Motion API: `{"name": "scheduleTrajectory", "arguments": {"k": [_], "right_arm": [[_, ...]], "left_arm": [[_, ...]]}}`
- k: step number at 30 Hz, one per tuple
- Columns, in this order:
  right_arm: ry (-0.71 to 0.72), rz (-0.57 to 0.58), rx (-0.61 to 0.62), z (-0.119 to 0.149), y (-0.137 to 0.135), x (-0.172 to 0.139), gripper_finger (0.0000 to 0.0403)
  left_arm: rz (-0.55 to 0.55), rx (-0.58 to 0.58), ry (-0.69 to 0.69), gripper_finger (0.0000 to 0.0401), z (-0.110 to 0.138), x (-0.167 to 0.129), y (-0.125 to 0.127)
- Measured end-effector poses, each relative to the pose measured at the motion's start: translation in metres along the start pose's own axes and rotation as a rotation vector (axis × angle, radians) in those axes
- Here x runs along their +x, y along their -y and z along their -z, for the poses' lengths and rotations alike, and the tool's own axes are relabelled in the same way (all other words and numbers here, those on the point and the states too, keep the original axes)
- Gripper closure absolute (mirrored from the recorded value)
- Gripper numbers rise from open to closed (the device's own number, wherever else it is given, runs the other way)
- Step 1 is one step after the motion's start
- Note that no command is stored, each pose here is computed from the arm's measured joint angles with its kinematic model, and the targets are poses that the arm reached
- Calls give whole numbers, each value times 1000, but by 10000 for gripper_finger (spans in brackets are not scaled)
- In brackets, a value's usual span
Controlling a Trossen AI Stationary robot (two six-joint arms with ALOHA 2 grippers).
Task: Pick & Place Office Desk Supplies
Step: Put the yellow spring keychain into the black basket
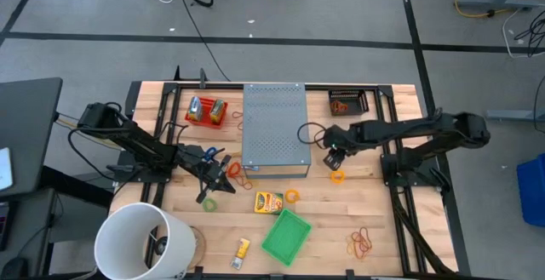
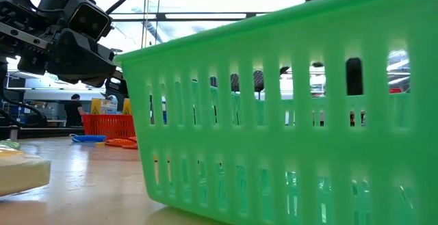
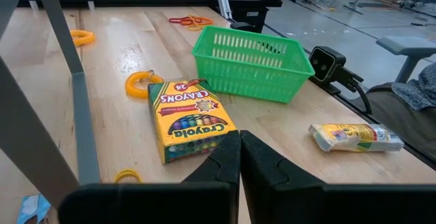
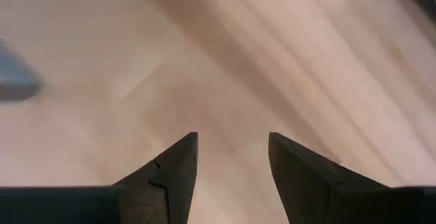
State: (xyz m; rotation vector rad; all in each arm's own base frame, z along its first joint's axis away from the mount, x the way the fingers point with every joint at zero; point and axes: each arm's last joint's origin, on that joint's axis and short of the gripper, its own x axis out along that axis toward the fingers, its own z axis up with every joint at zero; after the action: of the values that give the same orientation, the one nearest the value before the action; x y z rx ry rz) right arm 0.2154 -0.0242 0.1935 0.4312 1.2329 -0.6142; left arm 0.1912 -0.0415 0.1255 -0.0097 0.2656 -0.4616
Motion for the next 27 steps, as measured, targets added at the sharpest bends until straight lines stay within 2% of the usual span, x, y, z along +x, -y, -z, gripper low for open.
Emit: {"name": "scheduleTrajectory", "arguments": {"k": [6,13,20,27], "right_arm": [[-52,-68,-19,9,-21,-17,218],[-157,0,-9,38,-28,-1,217],[-132,-46,14,52,-35,11,218],[-86,-29,12,58,-36,23,218]], "left_arm": [[8,-5,0,393,0,0,0],[8,-6,1,393,0,0,0],[8,-1,2,393,0,0,0],[7,0,3,393,0,0,0]]}}
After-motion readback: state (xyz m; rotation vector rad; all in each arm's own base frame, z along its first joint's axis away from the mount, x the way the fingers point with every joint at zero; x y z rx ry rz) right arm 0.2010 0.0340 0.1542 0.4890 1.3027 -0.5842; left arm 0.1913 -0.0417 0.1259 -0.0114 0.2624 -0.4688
